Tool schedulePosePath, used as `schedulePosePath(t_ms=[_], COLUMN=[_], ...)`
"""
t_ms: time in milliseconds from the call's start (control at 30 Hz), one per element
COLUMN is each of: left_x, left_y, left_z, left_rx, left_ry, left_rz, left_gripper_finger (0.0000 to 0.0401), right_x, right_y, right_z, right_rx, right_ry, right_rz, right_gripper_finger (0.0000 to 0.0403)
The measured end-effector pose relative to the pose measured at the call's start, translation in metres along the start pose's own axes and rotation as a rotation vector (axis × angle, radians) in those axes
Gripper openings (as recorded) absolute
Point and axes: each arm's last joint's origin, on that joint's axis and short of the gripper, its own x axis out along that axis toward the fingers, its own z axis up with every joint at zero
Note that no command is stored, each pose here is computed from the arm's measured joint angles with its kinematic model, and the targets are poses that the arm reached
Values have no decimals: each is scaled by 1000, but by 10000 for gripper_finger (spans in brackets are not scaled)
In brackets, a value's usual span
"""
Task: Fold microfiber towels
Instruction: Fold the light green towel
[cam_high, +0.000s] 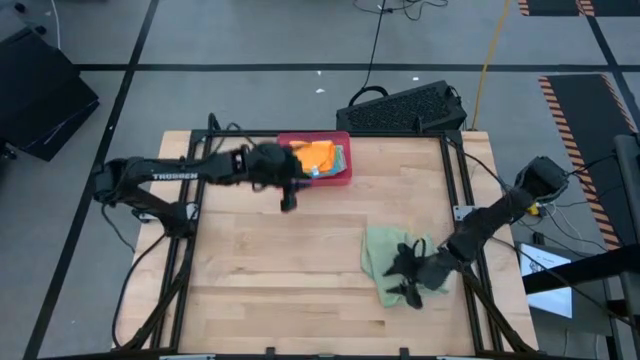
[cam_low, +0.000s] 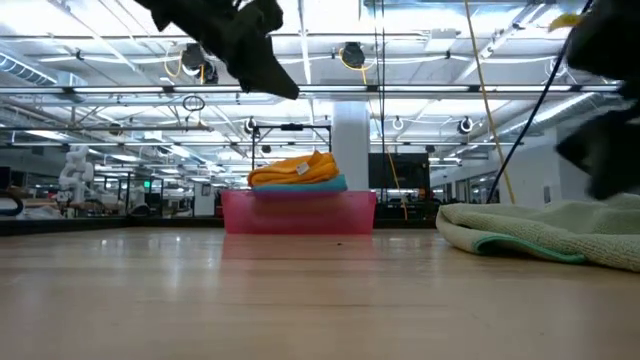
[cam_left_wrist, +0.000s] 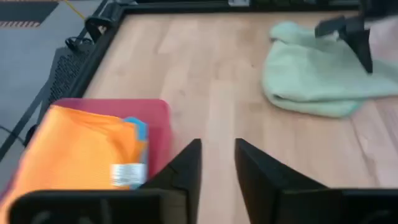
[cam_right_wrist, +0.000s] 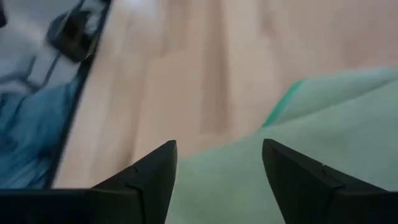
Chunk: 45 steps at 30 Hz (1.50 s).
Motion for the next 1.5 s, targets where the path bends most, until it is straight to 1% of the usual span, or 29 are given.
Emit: schedulePosePath(t_ms=[67,133,200,300,400,467,500,567,600,633,667,700,733,867,967,1067,1133,1200,1333,1433,1500], left_x=[4,5,3,-1,-7,-9,-10,-7,-4,-1,2,7,13,37,52,62,64,65,71,75,79], left_y=[-24,-47,-70,-101,-129,-145,-153,-167,-173,-179,-185,-190,-196,-212,-222,-229,-233,-234,-232,-230,-229], left_z=[1,2,5,7,5,5,4,-1,-1,-1,-3,-6,-7,-18,-22,-25,-26,-26,-29,-29,-29], left_rx=[24,47,62,70,82,73,69,75,66,60,65,69,65,56,25,-2,-20,-63,-125,-141,-137], left_ry=[15,18,-21,-66,-85,-121,-134,-134,-157,-176,-179,-183,-199,-228,-287,-349,-378,-402,-405,-417,-435], left_rz=[22,45,50,61,83,91,85,76,68,64,60,52,43,22,5,-2,14,34,69,67,75], left_gripper_finger=[116,136,151,167,176,177,177,177,177,177,177,177,177,177,177,177,177,177,177,177,179], right_x=[-2,-1,3,13,23,29,31,34,34,34,33,31,29,21,14,6,-1,-8,-23,-29,-32], right_y=[7,12,14,14,13,12,12,12,13,14,15,17,18,14,8,2,-1,-4,-8,-12,-14], right_z=[-9,-18,-28,-39,-44,-45,-44,-40,-38,-34,-29,-23,-17,5,22,38,50,60,76,85,90], right_rx=[-16,-54,-97,-154,-199,-203,-204,-209,-210,-212,-211,-203,-188,-114,-69,-68,-58,-67,-92,-113,-121], right_ry=[26,42,62,85,51,24,8,-14,-26,-49,-81,-119,-157,-292,-395,-486,-557,-627,-755,-828,-867], right_rz=[22,14,-8,-37,-67,-81,-78,-54,-39,-25,-8,10,15,-27,-89,-135,-160,-200,-311,-387,-405], right_gripper_finger=[230,230,230,227,208,179,159,106,77,47,25,16,16,34,34,29,26,25,24,24,24])
